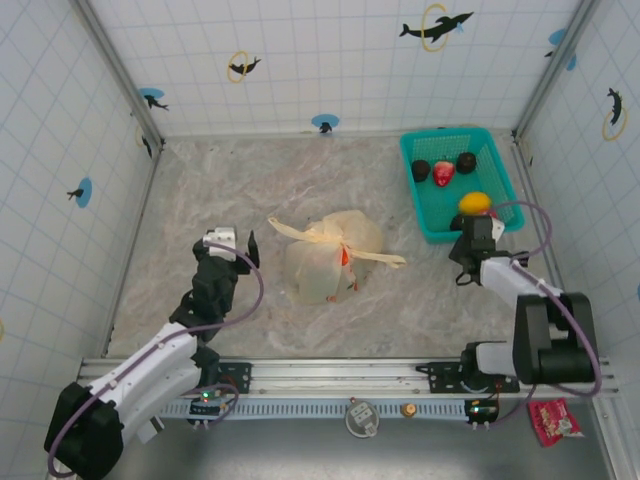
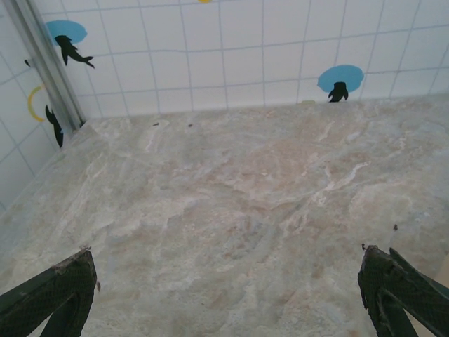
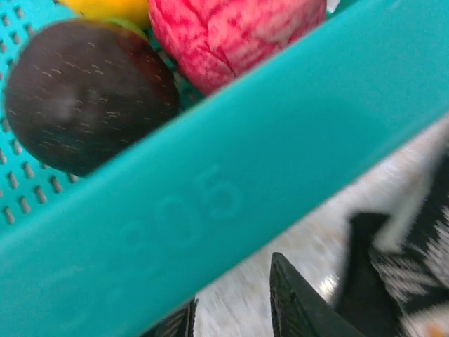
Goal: Place the fake fruits into the plastic bag and tie a complex knot
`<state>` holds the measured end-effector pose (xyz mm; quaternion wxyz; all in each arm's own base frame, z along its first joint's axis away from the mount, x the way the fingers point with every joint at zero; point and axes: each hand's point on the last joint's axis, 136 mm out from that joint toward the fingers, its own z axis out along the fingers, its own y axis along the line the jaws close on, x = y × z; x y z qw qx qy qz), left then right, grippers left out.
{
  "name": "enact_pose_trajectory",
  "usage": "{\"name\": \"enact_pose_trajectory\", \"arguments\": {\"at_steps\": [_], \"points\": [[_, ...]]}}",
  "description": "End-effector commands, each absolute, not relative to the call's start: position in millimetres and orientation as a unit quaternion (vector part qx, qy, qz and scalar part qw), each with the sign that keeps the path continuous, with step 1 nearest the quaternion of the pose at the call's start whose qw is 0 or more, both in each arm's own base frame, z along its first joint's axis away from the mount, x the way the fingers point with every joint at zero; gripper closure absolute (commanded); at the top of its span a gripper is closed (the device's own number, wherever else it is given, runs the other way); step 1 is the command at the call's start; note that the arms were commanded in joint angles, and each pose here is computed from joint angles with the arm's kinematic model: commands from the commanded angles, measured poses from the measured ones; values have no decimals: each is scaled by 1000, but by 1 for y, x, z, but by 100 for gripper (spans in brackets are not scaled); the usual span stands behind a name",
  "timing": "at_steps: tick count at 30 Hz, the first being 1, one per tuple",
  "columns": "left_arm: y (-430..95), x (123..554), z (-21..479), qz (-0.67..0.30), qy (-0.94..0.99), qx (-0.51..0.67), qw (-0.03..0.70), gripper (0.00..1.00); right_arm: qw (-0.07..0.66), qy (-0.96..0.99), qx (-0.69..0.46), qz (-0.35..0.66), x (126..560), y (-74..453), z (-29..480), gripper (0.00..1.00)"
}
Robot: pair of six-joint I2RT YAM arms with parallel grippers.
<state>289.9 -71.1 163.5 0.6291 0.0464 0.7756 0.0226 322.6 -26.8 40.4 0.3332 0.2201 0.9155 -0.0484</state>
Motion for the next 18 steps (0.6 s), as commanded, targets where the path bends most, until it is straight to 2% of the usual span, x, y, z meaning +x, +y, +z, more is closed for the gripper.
{"name": "enact_pose_trajectory", "arguments": {"at_steps": [1, 5, 8, 11, 14, 18], "points": [[-63, 288, 164, 47, 756, 58, 650, 3, 445, 879, 173, -5, 391, -16, 84, 63], [-59, 286, 161, 42, 743, 69, 664, 8, 466, 876, 128, 1, 415, -8, 93, 57], [-38, 293, 153, 58, 753, 33, 655, 9, 460, 879, 121, -16, 413, -10, 90, 53], [-23, 300, 139, 59, 769, -4, 637, 6, 457, 887, 64, -7, 390, 12, 84, 50], [-6, 307, 119, 60, 791, -45, 608, 5, 493, 869, 33, -9, 360, 20, 86, 48], [23, 309, 91, 79, 812, -98, 569, 5, 520, 853, 34, -30, 326, 9, 79, 43]]}}
